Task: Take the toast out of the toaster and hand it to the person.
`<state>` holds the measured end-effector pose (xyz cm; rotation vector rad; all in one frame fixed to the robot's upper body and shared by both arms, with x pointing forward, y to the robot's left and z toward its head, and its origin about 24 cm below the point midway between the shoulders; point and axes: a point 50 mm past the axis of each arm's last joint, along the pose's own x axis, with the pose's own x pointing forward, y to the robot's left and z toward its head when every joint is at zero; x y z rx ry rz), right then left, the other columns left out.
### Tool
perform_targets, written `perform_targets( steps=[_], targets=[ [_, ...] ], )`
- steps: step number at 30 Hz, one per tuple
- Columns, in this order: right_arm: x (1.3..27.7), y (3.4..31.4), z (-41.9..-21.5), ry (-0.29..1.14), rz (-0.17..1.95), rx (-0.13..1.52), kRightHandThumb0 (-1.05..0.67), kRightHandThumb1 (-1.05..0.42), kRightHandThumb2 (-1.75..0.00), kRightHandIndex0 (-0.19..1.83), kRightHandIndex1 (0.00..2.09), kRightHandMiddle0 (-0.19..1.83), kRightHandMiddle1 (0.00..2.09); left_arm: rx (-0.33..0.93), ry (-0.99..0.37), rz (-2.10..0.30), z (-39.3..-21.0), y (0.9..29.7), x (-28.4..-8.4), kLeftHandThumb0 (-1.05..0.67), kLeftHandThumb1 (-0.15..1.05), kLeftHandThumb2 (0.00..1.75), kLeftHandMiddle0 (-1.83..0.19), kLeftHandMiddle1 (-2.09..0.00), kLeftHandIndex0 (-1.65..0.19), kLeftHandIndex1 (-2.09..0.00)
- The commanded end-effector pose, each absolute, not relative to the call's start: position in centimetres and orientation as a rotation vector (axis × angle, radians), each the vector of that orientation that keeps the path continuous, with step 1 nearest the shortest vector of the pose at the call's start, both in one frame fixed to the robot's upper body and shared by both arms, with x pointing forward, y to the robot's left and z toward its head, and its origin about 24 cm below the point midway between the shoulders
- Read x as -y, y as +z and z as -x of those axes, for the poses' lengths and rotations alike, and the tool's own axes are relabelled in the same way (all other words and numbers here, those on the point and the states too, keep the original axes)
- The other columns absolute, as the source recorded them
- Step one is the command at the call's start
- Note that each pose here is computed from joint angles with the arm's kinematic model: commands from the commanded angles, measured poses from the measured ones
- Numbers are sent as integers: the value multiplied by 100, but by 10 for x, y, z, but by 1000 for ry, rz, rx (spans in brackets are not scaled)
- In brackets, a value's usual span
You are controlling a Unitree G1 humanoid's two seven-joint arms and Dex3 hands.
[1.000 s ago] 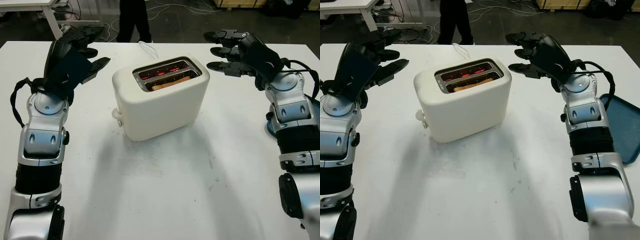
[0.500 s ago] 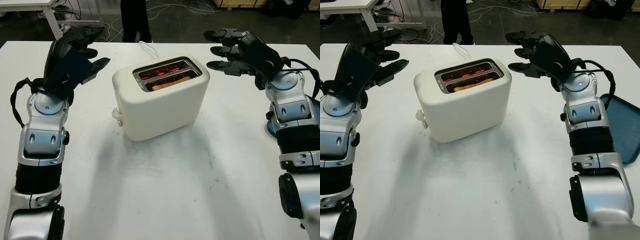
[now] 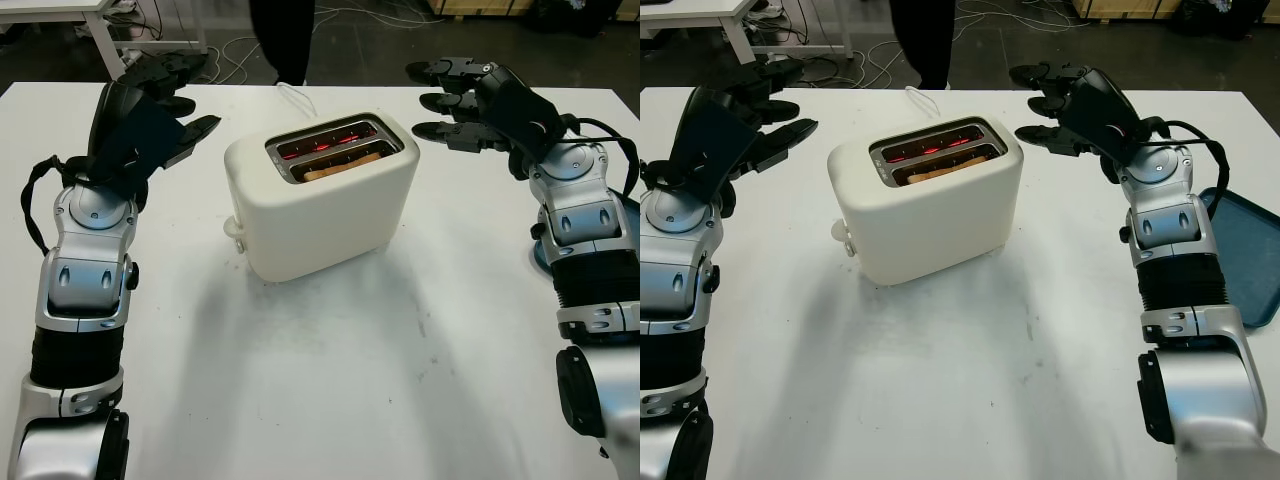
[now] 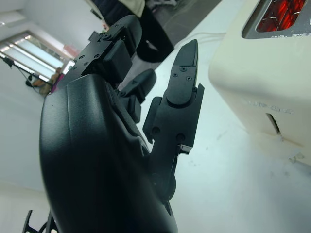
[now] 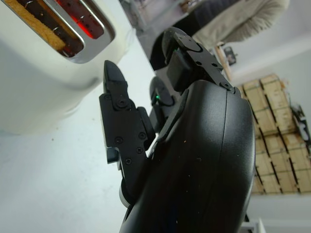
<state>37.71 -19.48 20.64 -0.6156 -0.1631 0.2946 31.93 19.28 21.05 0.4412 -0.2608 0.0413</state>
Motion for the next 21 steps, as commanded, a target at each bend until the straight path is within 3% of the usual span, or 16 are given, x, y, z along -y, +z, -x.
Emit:
perform_targets(
  steps=[1, 21],
  targets=[
    [193, 206, -376, 295, 604, 163, -13, -92, -10, 45, 0, 47, 0, 272, 49, -458, -319, 214, -194, -26, 92, 16, -30, -77, -57, -5],
    [192, 206, -376, 301, 619, 173, -15, -92, -8, 47, 2, 48, 1, 273, 50, -458, -319, 213, -194, -27, 92, 16, -29, -79, -57, -5]
  ],
)
